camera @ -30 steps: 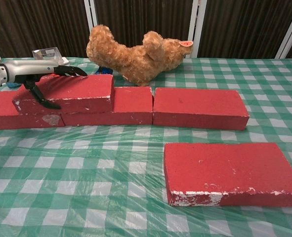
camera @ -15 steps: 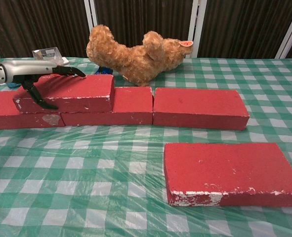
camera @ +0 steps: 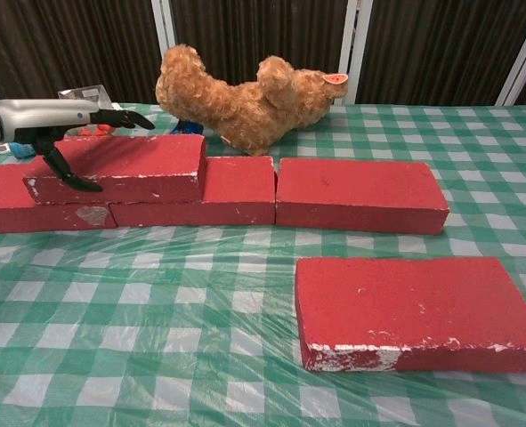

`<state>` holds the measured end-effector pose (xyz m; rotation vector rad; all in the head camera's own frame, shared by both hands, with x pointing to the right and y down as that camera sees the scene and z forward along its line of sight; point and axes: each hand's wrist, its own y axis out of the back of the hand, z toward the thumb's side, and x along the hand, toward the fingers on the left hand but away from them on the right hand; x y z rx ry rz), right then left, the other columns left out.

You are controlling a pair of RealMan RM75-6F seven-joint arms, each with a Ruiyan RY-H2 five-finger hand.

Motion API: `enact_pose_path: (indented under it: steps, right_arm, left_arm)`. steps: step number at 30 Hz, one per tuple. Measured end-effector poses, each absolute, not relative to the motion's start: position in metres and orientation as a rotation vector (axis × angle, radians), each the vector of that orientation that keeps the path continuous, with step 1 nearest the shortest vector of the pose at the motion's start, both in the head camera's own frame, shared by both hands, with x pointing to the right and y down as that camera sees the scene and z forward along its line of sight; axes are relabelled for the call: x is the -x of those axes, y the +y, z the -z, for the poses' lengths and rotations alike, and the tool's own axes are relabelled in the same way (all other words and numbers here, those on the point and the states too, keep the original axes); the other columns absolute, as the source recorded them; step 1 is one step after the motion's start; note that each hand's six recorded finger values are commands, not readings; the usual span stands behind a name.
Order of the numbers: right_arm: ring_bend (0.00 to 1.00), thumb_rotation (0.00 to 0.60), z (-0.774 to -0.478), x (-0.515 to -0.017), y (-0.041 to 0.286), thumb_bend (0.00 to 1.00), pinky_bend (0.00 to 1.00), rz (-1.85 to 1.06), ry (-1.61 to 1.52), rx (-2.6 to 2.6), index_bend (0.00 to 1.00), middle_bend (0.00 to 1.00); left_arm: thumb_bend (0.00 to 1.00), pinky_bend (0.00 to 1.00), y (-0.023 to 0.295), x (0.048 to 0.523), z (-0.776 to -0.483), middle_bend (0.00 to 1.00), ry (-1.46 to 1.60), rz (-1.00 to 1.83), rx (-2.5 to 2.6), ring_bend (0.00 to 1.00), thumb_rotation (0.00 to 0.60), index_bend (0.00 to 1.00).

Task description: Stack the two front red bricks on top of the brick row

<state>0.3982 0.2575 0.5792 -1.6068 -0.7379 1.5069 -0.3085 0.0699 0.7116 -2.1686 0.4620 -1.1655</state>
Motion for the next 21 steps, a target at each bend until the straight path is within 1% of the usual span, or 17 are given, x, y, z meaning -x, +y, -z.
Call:
enact_pose_path:
  steps: [5, 8, 11, 15, 18, 21]
  right_arm:
    - [0.00, 0.600, -0.580, -0.392, 0.259, 0.15, 0.00, -1.469, -0.737, 1.652, 0.00, 0.00]
    - [0.00, 0.600, -0.582, -0.385, 0.260, 0.15, 0.00, -1.440, -0.719, 1.686, 0.00, 0.00]
    - [0.00, 0.600, -0.587, -0.377, 0.261, 0.15, 0.00, -1.428, -0.676, 1.701, 0.00, 0.00]
    - [0.00, 0.600, -0.598, -0.351, 0.261, 0.15, 0.00, -1.390, -0.598, 1.758, 0.00, 0.00]
    - [0.00, 0.600, -0.605, -0.326, 0.261, 0.14, 0.00, -1.345, -0.558, 1.817, 0.00, 0.00]
    - [0.00, 0.600, -0.612, -0.305, 0.259, 0.12, 0.00, -1.314, -0.519, 1.870, 0.00, 0.00]
  left_arm:
    - [0.23, 0.00, 0.075, 0.321, -0.694, 0.00, 0.519, 1.133, 2.149, 0.00, 0.600, 0.00]
    - [0.23, 0.00, 0.089, 0.337, -0.679, 0.00, 0.579, 1.103, 2.134, 0.00, 0.600, 0.00]
    - [0.25, 0.00, 0.114, 0.363, -0.663, 0.00, 0.654, 1.104, 2.105, 0.00, 0.600, 0.00]
    - [0.28, 0.00, 0.157, 0.404, -0.641, 0.00, 0.783, 1.144, 2.031, 0.00, 0.600, 0.00]
    - [0.29, 0.00, 0.188, 0.430, -0.630, 0.00, 0.848, 1.204, 1.952, 0.00, 0.600, 0.00]
    - [0.29, 0.00, 0.211, 0.446, -0.626, 0.00, 0.861, 1.266, 1.882, 0.00, 0.600, 0.00]
